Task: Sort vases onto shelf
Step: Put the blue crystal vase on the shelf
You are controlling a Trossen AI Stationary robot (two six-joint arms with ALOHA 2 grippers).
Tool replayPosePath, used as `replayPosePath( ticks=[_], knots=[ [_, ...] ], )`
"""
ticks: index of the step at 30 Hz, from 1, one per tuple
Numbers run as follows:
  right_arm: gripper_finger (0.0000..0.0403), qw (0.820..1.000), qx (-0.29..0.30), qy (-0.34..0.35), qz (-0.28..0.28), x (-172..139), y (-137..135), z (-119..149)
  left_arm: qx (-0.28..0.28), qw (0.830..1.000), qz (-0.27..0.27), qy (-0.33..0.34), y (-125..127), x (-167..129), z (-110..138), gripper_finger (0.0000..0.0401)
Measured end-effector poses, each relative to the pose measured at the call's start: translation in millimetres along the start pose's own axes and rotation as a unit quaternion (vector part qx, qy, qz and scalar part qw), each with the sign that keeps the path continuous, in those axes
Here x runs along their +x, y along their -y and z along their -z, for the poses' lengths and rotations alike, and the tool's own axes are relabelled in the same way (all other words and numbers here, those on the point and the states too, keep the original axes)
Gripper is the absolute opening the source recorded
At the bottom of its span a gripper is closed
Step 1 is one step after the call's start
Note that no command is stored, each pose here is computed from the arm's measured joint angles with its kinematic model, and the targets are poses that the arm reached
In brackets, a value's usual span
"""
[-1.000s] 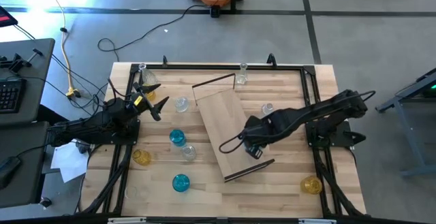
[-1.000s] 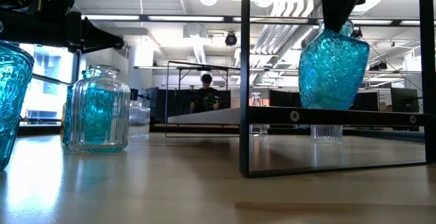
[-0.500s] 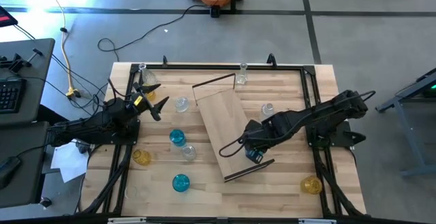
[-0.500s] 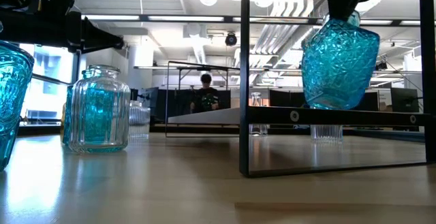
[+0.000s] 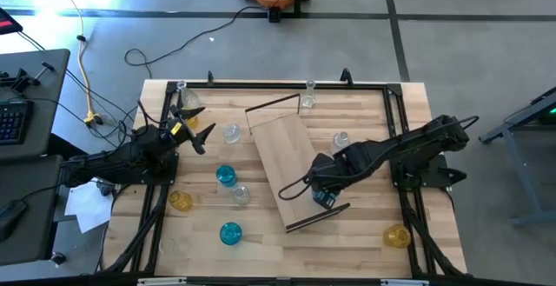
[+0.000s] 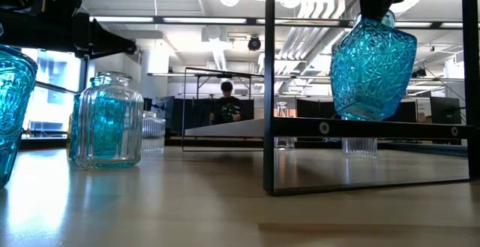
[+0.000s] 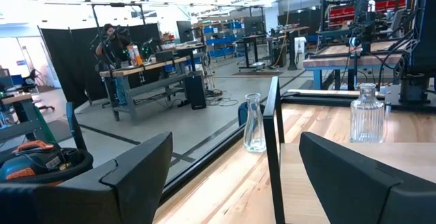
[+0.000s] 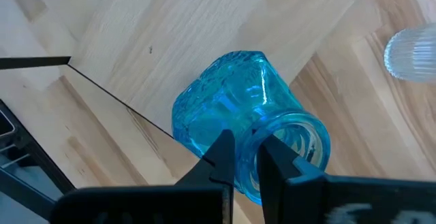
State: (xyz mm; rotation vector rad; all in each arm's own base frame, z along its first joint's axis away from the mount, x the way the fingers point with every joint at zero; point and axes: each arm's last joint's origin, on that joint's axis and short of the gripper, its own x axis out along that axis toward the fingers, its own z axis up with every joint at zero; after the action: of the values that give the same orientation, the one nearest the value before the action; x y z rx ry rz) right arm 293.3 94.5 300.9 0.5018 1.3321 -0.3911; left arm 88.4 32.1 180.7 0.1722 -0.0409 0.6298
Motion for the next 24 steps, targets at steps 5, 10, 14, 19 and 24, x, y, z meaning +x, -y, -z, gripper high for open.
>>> replayPosePath(
  ticks=[5, 10, 14, 19, 24],
  knots=[
    [0.0011, 1.0, -0.009, 0.003, -0.001, -0.1, -0.4, -0.5, 0.0, 1.0, 0.0, 0.0, 0.0, 0.0, -0.1, 0.0314],
    [0.0012, 1.0, -0.018, 0.008, 0.001, -0.1, -0.4, -0.8, 0.0, 1.0, 0.0, 0.0, 0.0, 0.0, 0.1, 0.0314],
    [0.0012, 1.0, -0.021, 0.016, -0.002, -0.1, -1.4, -2.0, 0.0, 1.0, 0.0, 0.0, 0.0, 0.0, 0.0, 0.0314],
    [0.0012, 0.999, -0.026, 0.022, -0.004, -0.2, -2.1, -2.6, 0.0, 1.0, 0.0, 0.0, 0.0, 0.0, 0.0, 0.0314],
    [0.0012, 0.999, -0.026, 0.023, -0.005, -0.2, -2.3, -2.8, -0.018, 1.0, 0.0, 0.0, 0.0, 0.0, 0.0, 0.0314]
  ],
)
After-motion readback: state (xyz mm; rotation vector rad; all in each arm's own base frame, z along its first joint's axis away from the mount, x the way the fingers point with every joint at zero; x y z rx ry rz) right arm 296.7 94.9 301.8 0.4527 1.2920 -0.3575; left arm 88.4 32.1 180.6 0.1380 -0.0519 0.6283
